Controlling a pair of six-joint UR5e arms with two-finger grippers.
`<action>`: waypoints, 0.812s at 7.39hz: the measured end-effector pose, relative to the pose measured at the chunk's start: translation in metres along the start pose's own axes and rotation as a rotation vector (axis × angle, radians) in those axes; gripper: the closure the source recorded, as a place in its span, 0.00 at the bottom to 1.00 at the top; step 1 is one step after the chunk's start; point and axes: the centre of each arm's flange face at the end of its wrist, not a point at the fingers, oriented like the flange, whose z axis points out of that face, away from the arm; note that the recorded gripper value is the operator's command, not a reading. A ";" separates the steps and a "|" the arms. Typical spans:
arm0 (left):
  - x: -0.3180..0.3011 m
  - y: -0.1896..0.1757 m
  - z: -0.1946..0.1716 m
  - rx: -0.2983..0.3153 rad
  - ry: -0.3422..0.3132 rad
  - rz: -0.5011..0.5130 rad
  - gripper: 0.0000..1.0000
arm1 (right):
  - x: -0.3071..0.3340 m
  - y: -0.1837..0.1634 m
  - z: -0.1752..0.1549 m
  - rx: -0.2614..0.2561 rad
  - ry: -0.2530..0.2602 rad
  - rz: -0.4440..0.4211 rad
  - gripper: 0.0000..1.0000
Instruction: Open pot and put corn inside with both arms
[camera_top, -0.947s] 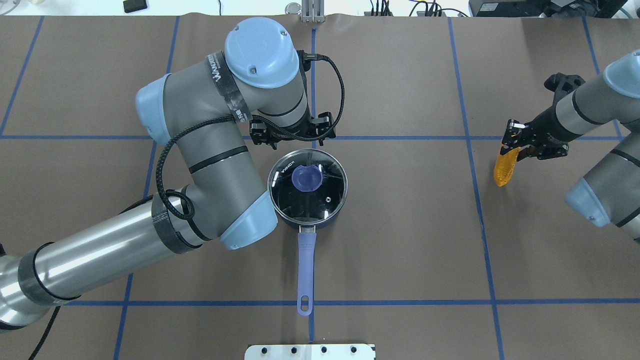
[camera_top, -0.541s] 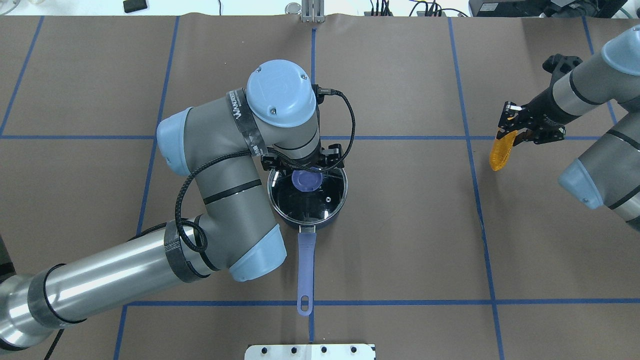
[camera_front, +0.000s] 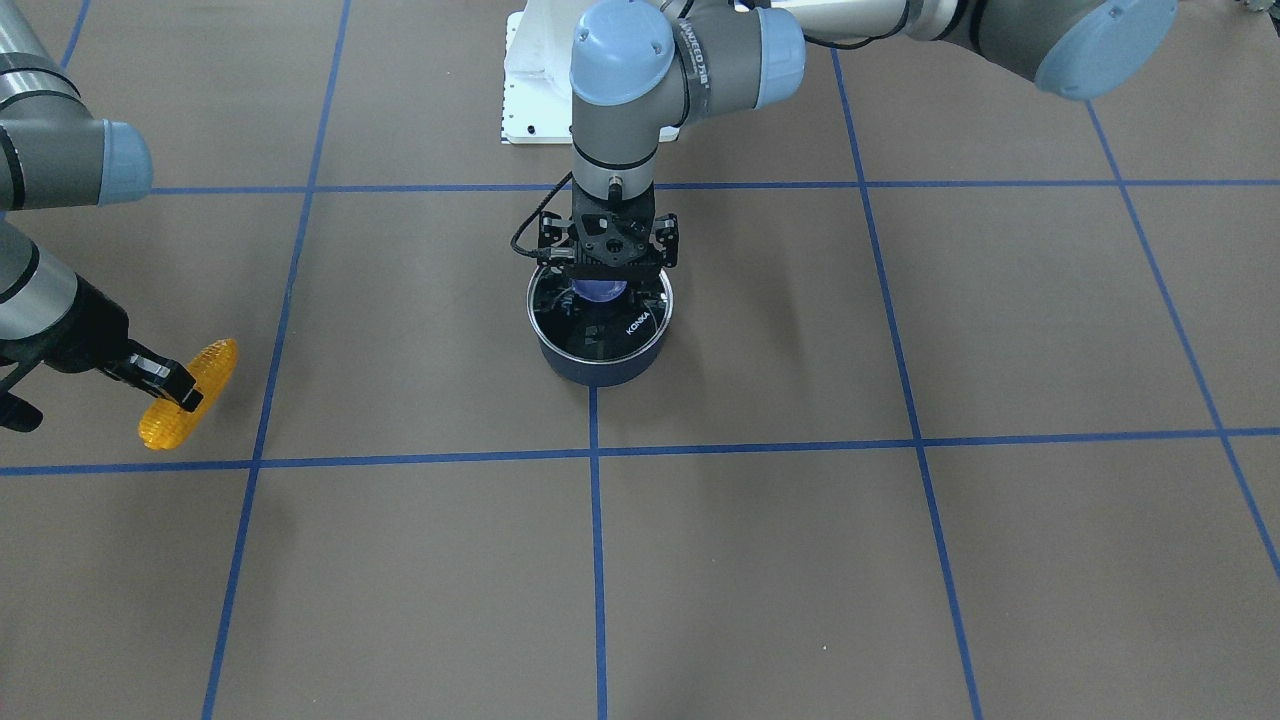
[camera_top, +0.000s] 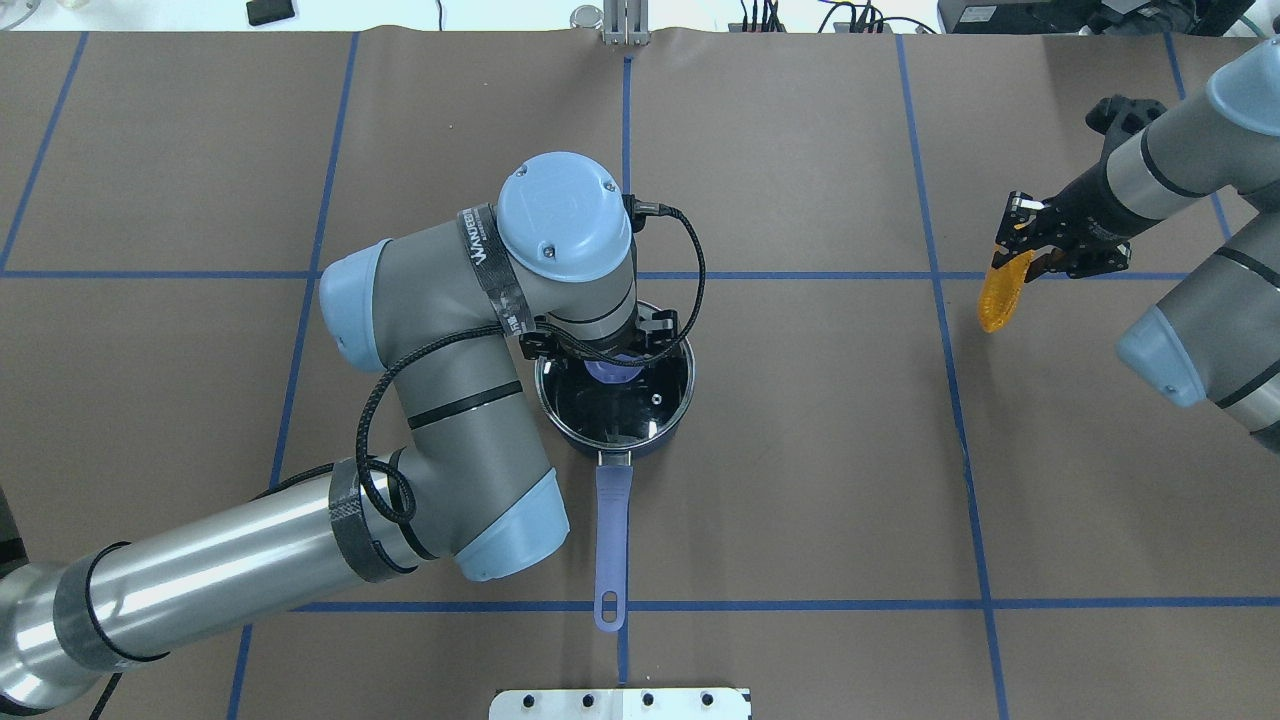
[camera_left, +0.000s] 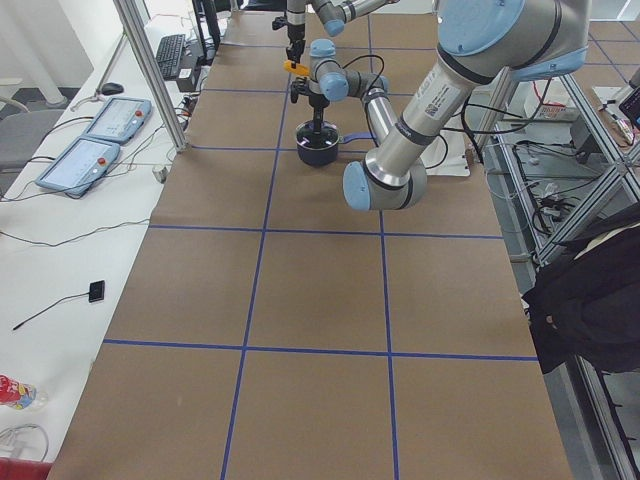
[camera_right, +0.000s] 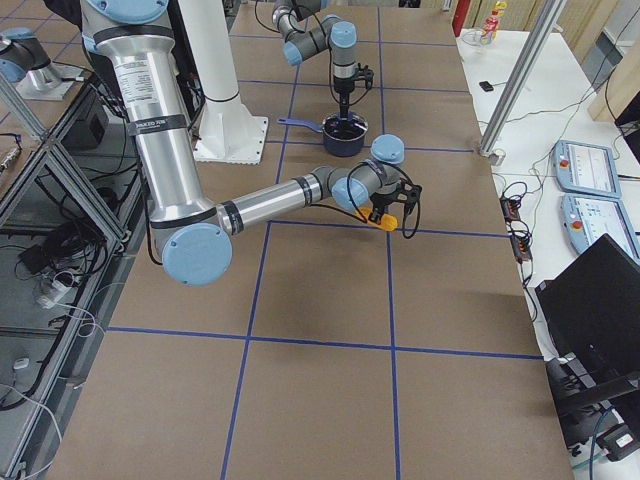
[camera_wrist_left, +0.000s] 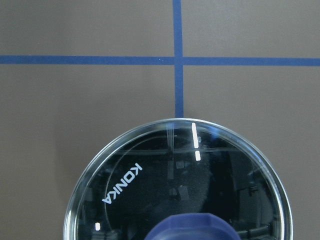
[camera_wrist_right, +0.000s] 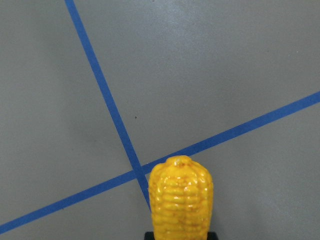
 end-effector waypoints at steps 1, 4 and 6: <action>0.001 0.000 0.000 0.000 0.000 0.002 0.19 | 0.001 0.000 0.001 -0.001 0.001 0.000 0.69; 0.003 0.000 0.000 -0.002 0.001 0.020 0.40 | 0.003 -0.002 0.002 0.000 0.003 -0.001 0.69; 0.004 0.000 -0.001 -0.003 0.003 0.023 0.40 | 0.002 -0.001 0.002 0.000 0.002 -0.001 0.69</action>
